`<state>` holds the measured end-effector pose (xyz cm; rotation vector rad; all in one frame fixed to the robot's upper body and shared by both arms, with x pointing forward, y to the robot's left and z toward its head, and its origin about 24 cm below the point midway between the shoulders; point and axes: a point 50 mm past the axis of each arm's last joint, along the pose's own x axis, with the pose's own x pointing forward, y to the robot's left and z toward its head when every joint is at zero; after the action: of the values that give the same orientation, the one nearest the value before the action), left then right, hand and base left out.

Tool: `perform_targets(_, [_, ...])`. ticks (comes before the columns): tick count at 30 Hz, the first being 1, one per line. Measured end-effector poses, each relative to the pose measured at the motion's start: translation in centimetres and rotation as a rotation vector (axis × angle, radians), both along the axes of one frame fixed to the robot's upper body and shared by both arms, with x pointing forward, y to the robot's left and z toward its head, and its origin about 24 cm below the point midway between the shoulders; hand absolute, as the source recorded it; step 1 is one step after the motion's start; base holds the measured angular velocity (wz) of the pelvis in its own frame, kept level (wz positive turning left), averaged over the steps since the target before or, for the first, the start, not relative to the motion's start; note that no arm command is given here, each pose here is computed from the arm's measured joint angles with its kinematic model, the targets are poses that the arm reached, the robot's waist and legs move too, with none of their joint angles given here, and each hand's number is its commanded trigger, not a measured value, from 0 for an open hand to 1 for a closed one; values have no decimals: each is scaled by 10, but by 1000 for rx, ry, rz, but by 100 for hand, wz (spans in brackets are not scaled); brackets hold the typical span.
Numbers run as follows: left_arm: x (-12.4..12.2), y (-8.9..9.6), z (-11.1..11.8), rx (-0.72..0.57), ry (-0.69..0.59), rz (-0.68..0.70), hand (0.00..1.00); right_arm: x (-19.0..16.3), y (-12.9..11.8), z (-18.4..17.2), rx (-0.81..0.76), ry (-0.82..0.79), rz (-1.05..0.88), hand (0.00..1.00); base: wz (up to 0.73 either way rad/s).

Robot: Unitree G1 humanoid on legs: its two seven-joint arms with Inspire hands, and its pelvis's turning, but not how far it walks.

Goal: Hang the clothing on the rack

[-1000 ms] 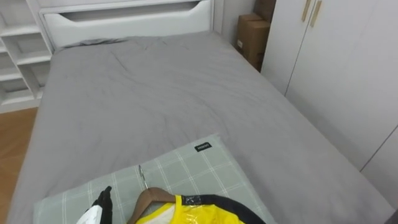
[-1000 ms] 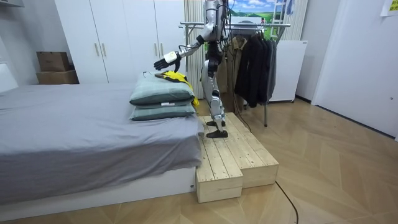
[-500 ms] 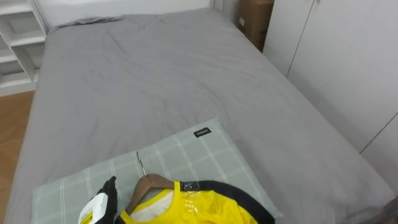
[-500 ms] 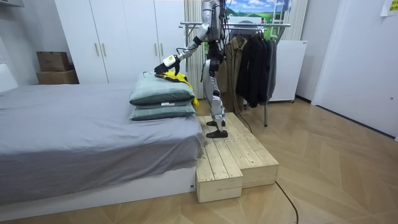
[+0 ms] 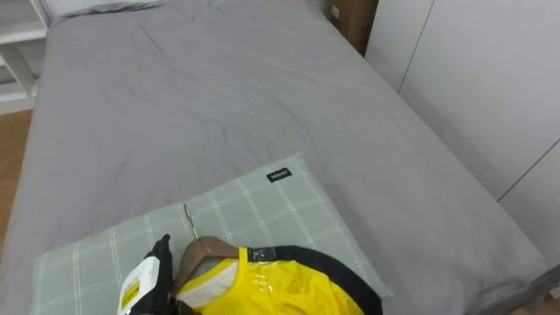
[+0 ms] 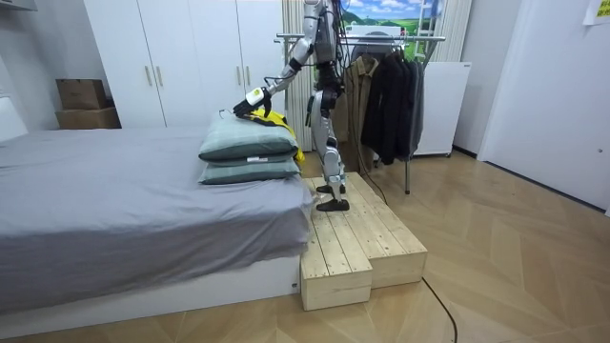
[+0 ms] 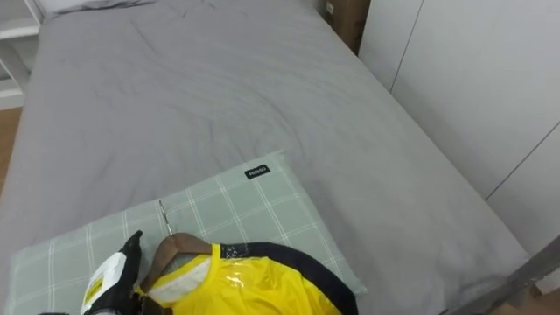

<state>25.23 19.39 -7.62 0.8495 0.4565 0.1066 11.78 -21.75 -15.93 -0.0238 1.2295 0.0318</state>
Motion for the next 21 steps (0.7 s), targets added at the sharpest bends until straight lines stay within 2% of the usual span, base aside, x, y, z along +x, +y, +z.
perform_targets(21, [12, 6, 5, -69, -5, 83, 0, 19, 2, 5, -34, -38, 37, 0, 0])
